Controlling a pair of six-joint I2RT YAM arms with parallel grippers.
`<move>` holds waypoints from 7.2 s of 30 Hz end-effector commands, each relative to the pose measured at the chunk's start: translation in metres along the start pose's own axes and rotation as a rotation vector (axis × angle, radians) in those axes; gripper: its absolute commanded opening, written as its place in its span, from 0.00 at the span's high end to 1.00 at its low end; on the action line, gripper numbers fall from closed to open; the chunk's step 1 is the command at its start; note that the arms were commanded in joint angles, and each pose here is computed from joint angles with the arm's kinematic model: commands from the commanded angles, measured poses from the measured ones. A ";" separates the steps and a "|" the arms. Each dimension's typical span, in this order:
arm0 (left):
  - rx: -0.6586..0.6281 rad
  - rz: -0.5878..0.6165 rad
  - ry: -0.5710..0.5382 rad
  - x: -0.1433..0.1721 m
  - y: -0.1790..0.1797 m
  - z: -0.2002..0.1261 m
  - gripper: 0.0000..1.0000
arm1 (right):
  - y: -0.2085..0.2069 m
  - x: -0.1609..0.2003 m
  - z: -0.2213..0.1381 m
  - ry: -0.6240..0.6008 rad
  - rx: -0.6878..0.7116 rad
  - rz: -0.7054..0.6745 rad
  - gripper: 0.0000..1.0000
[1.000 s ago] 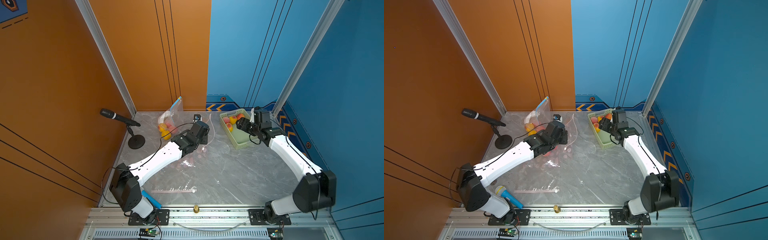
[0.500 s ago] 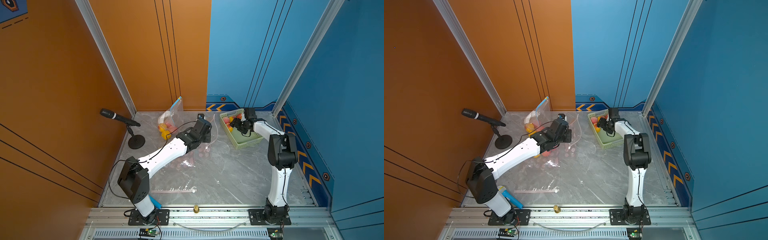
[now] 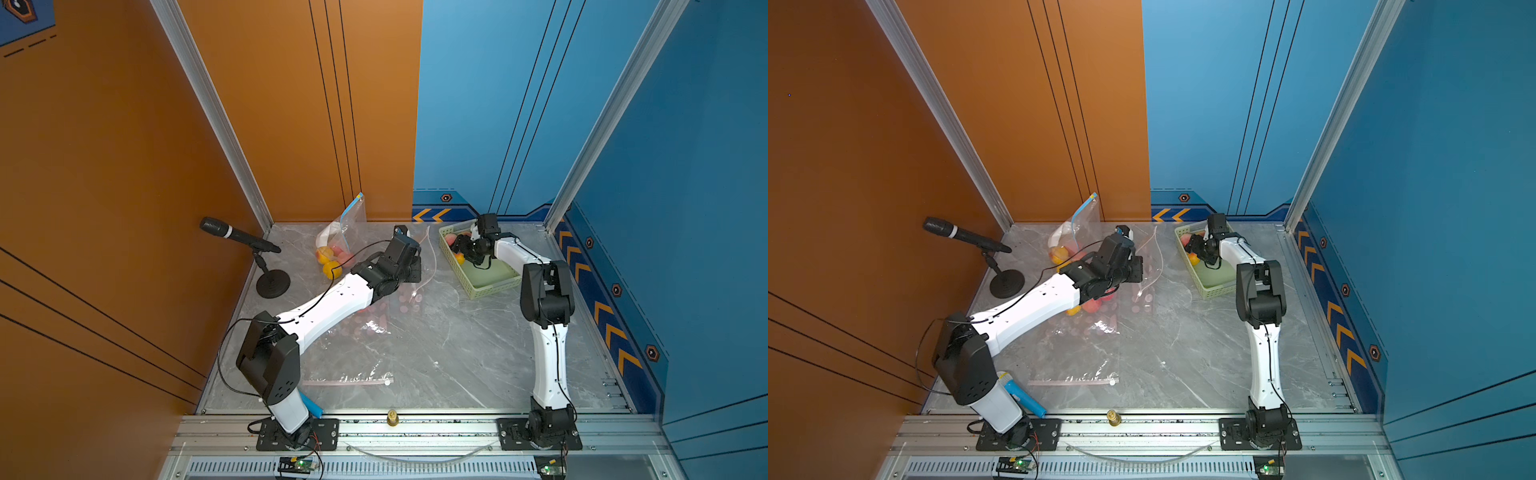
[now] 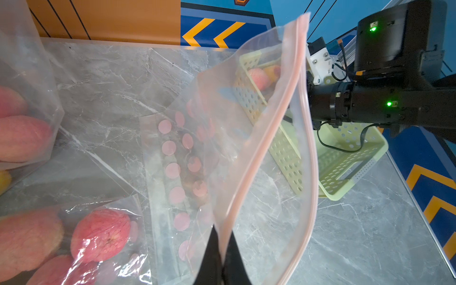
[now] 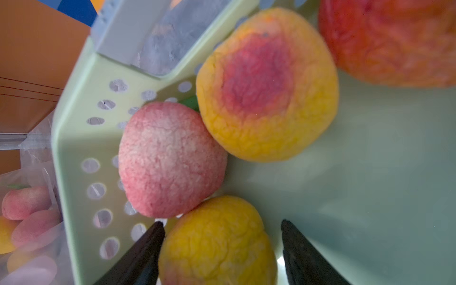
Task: Place the peach in a zip-top bag and seal the zipper
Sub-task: Pick up the peach from the basket, then place the peach in the zipper food storage bag, then adjust the zipper food storage bag at the center of the board, then pick up the peach from the basket.
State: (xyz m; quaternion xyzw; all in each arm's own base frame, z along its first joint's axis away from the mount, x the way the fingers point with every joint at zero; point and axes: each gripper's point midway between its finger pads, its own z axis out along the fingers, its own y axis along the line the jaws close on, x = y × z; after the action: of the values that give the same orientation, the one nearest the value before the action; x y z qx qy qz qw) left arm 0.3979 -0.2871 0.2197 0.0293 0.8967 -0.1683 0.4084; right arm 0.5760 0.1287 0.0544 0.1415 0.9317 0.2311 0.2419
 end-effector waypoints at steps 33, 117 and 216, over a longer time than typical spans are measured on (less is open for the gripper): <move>0.046 -0.046 0.012 0.001 -0.006 -0.001 1.00 | -0.031 0.117 -0.047 0.177 0.181 -0.063 0.32; 0.313 -0.243 0.045 -0.005 -0.059 -0.050 1.00 | 0.118 0.126 -0.250 -0.253 -0.025 -0.317 0.30; 0.120 -0.183 0.014 -0.011 -0.011 -0.013 1.00 | 0.029 -0.005 0.008 -0.125 0.141 0.132 0.22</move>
State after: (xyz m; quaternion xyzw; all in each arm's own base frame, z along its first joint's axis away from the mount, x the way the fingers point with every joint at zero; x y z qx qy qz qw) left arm 0.3905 -0.2916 0.2496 -0.0251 0.8818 -0.2561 0.3953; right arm 0.5908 0.1562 0.0718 0.2228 0.9136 0.1823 0.2872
